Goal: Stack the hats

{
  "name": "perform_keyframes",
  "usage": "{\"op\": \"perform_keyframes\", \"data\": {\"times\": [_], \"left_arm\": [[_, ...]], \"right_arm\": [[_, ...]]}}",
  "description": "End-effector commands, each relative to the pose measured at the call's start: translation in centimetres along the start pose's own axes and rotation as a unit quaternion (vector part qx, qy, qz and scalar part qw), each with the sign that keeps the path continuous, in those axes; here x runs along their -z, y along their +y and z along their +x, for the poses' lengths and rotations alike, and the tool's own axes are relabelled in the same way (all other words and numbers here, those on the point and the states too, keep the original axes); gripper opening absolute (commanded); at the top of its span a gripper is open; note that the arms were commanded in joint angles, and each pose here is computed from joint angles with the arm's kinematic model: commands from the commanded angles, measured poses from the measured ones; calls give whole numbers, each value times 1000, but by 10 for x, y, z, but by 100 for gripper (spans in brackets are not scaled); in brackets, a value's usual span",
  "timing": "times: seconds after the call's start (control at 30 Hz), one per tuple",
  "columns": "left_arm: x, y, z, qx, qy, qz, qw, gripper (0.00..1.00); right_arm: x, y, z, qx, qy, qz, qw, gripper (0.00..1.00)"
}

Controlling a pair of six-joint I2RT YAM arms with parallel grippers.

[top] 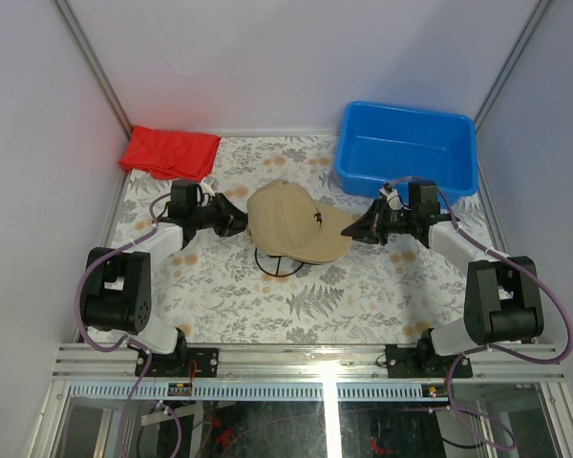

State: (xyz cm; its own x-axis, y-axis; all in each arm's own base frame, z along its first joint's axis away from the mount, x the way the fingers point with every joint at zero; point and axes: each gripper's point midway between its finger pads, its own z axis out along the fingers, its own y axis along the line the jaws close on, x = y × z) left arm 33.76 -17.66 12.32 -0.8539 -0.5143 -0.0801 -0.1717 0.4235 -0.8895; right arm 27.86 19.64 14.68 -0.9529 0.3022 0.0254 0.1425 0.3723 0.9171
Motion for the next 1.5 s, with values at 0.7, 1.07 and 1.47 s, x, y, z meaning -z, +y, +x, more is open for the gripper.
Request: {"op": "perform_keyframes", "data": {"times": [0.7,1.07,1.47], "left_arm": [[43,-25,-49,12,-86,24,996,60],[120,-65,-105,-151,-283,-71,945,100],[188,52,-118,-209,-411,-338,820,100]], "right_arm": [[45,-8,-19,91,-82,190,974,68],[136,9,-54,227,-239,365,871,99],[141,8,-43,254,-256,359,861,99]]}}
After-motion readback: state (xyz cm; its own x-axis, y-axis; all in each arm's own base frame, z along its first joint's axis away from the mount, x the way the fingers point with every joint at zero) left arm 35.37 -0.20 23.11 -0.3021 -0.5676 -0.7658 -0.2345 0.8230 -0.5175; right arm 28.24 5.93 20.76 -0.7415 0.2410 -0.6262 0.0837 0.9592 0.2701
